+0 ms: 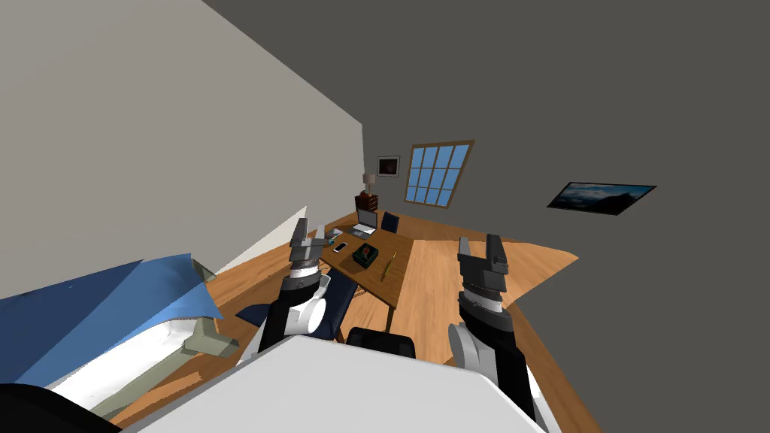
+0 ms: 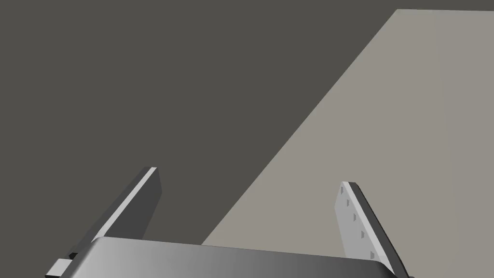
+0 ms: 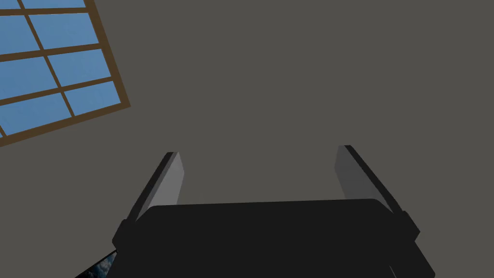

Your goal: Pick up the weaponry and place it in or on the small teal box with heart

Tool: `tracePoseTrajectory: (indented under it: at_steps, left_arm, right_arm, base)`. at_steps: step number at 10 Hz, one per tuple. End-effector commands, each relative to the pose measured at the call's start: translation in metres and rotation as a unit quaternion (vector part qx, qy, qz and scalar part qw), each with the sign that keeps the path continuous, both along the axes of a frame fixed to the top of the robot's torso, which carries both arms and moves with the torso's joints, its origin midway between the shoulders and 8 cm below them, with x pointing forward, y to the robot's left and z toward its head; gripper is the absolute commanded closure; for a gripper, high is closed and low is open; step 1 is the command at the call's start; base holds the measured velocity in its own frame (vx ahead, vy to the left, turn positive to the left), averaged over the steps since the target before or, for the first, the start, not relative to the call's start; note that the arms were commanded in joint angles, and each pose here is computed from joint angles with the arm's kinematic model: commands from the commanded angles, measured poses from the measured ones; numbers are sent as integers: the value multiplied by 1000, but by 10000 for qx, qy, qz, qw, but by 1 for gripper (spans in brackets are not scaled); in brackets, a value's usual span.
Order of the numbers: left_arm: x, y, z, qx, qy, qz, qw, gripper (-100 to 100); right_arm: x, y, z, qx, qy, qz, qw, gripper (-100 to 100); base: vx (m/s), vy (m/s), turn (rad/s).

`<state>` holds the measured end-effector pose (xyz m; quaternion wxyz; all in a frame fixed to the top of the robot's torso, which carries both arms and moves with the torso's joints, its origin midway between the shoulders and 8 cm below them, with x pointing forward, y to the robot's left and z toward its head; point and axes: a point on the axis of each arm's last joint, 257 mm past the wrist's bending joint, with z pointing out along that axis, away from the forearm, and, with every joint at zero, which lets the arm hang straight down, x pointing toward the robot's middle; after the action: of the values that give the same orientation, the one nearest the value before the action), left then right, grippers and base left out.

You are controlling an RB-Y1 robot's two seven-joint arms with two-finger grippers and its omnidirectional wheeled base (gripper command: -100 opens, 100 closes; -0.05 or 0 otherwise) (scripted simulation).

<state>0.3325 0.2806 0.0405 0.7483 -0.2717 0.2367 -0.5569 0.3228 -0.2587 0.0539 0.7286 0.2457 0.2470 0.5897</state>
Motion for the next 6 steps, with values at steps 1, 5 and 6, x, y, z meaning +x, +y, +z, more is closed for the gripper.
tracePoseTrajectory:
  at_steps: [1, 5, 6]
  left_arm:
    - [6, -2, -5, 92, 96, -120, 9998, -100]
    - [37, -2, -37, 197, 613, -535, 9965, -100]
    - [48, 1, -49, 163, 797, -632, 9947, -100]
  right_arm:
    - [0, 0, 0, 0, 0, 0, 10000, 0]
    - [0, 0, 0, 1, 0, 0, 10000, 0]
    - [0, 0, 0, 2, -1, 1, 10000, 0]
  base:
    - [-2, -34, 14]
    - [-26, -135, 36]
    - [-50, -196, 54]
